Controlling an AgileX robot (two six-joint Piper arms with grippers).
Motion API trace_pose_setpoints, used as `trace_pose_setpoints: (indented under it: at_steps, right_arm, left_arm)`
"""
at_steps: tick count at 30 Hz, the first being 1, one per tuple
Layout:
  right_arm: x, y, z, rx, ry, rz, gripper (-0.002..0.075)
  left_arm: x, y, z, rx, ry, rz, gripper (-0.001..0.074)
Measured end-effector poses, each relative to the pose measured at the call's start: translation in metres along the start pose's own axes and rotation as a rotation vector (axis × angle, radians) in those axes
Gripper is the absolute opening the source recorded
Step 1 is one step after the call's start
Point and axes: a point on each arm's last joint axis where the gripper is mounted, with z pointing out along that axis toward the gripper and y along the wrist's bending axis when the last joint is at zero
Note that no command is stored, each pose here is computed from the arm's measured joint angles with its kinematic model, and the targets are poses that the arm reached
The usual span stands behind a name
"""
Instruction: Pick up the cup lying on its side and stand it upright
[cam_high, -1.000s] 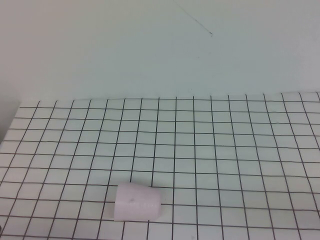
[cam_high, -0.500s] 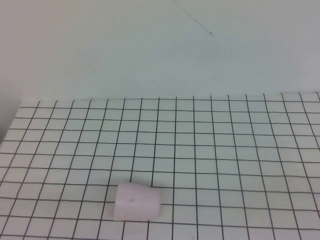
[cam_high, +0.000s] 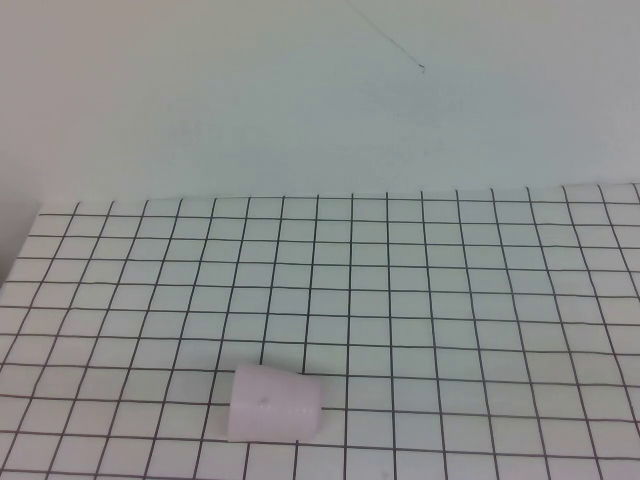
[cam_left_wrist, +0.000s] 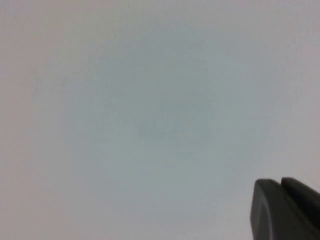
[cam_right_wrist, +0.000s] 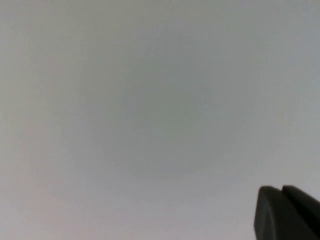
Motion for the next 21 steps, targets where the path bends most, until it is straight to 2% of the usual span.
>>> trace_pose_setpoints:
  at_steps: [3, 5, 9, 13, 17, 21]
  right_arm:
    - [-0.014, 0.008, 0.013, -0.101, 0.103, -0.137, -0.0001]
    - [-0.018, 0.009, 0.018, -0.128, 0.270, -0.192, -0.0001]
    - [-0.023, 0.003, 0.026, -0.103, 0.578, -0.209, -0.0001]
    - [-0.009, 0.003, 0.027, -0.099, 0.773, -0.179, -0.0001]
    - [0.009, 0.010, 0.026, -0.111, 0.960, -0.017, -0.0001]
    - [0.023, 0.017, 0.024, -0.200, 1.101, -0.016, -0.0001]
  left_arm:
    - [-0.017, -0.002, 0.004, 0.012, 0.056, 0.008, 0.0001]
    - [-0.026, -0.003, 0.005, 0.015, 0.065, -0.003, 0.0001]
    - [-0.026, -0.003, 0.005, 0.007, 0.077, -0.134, 0.0001]
    - [-0.018, -0.003, 0.005, -0.005, 0.160, -0.270, 0.0001]
    - [-0.007, -0.007, 0.007, -0.010, 0.404, -0.348, 0.0001]
    - [-0.003, -0.015, 0.015, -0.007, 0.658, -0.426, 0.0001]
